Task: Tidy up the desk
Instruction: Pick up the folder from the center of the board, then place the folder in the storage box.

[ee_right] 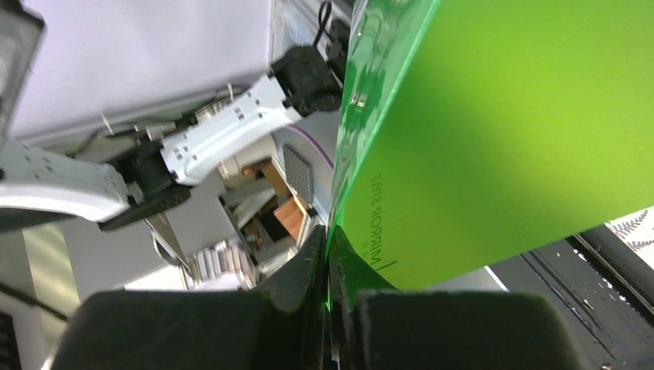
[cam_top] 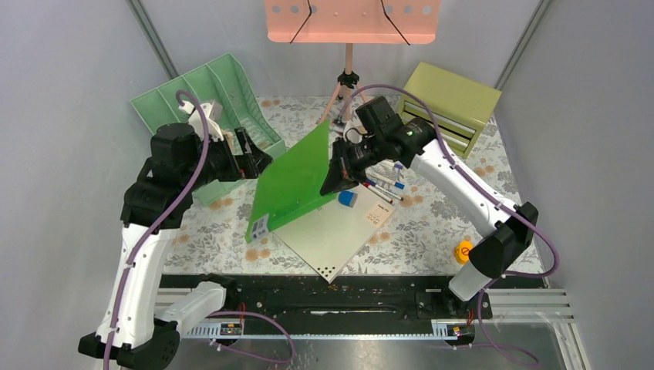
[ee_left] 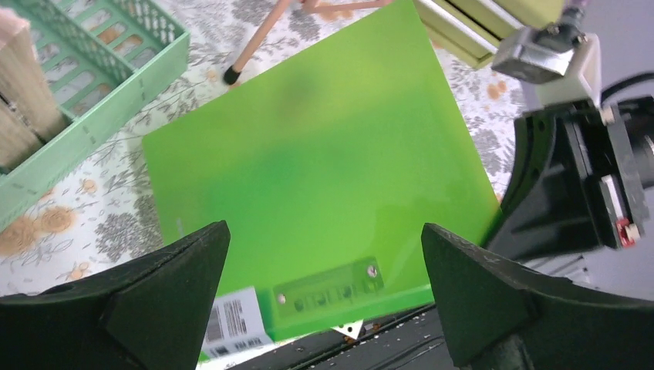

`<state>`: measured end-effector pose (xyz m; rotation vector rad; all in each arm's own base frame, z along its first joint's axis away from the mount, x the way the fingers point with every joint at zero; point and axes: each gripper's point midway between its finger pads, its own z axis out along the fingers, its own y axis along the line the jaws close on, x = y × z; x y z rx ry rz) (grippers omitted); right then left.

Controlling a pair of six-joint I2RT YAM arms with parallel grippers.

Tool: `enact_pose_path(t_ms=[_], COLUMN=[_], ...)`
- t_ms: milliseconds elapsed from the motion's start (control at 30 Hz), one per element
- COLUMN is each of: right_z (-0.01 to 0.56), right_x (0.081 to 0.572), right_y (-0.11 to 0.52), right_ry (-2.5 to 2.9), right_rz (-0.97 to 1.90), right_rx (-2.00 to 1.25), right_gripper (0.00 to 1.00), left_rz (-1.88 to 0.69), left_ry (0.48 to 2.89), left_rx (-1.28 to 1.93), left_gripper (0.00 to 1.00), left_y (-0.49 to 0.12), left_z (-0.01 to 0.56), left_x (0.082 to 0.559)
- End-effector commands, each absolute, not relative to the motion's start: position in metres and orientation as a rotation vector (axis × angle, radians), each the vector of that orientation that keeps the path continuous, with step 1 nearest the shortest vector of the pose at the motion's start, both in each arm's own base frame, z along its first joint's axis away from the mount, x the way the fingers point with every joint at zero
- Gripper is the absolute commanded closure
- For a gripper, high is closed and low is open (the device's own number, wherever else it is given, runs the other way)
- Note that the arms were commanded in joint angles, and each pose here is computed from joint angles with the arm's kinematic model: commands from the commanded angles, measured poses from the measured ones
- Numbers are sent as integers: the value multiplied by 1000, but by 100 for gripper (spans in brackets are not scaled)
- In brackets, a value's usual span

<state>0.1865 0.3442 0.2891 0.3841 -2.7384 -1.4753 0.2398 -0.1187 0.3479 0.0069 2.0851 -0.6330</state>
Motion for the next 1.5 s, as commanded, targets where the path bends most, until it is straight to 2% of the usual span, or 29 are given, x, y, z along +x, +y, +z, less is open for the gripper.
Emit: enact_pose_path(t_ms=[0, 467, 867, 1167, 1300, 1400, 1467], right_z=[339, 375, 386, 391, 391, 391, 392], right_x=[201, 206, 206, 202, 197, 193, 192], right_y=[334, 320, 309, 308, 306, 305, 305], right_ry=[-2814, -2838, -2829, -2764, -2746, -2730, -2724], right_rz=[-1583, -1640, -1684, -1716, -1718, -1721, -1726], right_rx=[225, 149, 111, 136, 146, 156, 162], right_gripper=[100, 100, 100, 100, 100, 100, 99], left_rz=[-737, -811, -504, -260, -193, -189, -183], left_ry=[1981, 1927, 1859, 1903, 1929, 1926, 1929], left_rx=[127, 423, 693, 823, 808, 775, 761], left_gripper=[2, 1, 1, 2, 6, 19, 23], left_y=[-135, -195, -244, -273, -276, -277, -275], left_z=[383, 389, 392, 345, 325, 321, 320], left_x=[233, 202, 199, 208, 214, 217, 218])
